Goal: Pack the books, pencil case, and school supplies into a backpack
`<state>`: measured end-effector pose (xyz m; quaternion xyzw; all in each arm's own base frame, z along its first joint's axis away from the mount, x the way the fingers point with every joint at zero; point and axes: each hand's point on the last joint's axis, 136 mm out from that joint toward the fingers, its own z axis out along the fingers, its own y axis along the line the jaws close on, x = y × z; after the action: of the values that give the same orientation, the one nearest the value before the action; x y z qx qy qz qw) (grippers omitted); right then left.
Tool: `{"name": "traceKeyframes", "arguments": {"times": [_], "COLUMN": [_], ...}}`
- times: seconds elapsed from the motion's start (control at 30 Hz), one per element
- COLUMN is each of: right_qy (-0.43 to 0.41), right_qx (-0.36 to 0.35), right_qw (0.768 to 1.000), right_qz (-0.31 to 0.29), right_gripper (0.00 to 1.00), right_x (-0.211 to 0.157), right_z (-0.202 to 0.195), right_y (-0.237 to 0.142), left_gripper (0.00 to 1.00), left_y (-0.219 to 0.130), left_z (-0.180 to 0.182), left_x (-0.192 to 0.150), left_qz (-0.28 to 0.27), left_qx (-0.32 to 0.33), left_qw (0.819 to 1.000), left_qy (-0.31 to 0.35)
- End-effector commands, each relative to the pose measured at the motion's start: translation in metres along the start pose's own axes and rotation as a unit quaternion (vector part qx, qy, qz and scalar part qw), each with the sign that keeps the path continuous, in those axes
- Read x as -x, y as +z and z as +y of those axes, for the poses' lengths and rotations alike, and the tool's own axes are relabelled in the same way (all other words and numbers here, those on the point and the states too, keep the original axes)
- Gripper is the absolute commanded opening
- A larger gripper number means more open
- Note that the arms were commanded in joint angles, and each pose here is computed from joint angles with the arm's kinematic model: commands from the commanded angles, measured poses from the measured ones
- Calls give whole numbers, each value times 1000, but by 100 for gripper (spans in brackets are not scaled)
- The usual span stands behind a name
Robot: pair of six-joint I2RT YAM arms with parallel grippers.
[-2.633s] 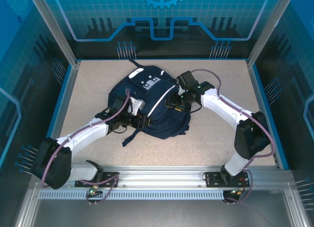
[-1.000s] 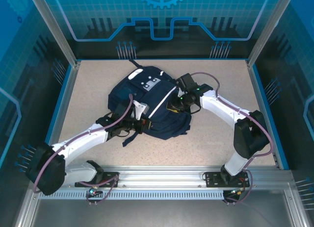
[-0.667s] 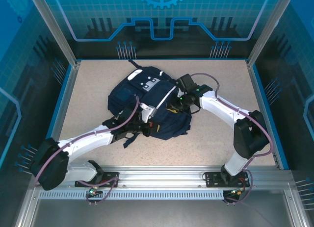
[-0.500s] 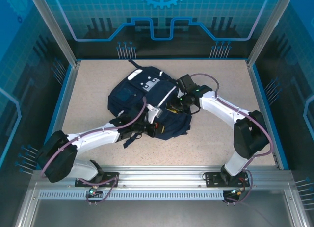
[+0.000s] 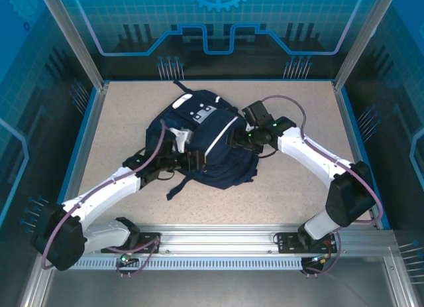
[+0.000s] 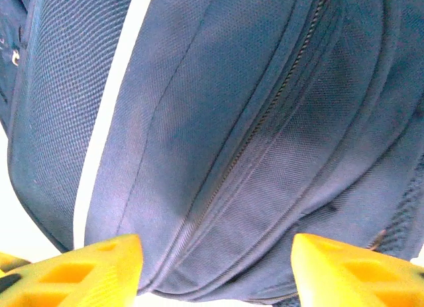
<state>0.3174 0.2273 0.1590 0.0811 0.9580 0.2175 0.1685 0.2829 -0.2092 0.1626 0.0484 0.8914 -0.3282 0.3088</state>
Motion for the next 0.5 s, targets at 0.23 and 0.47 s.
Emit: {"name": "traceKeyframes", "arguments": {"times": [0.23,0.47], "right_qy": [-94,-116], "right_qx": [-38,-8], "right_qw": [994,993], "right_qz": [-36,-37], "right_gripper": [67,62], "right_x": [-54,-97], "right_z": [37,78], "right_y": [5,28], "left_gripper": [63,58], "left_y": [-5,12], "left_z": [36,44], "left_x": [31,36], "left_qz": [-3,-3], "left_qx": [17,18], "left_qw": [987,976], "left_qy": [-158,-218]}}
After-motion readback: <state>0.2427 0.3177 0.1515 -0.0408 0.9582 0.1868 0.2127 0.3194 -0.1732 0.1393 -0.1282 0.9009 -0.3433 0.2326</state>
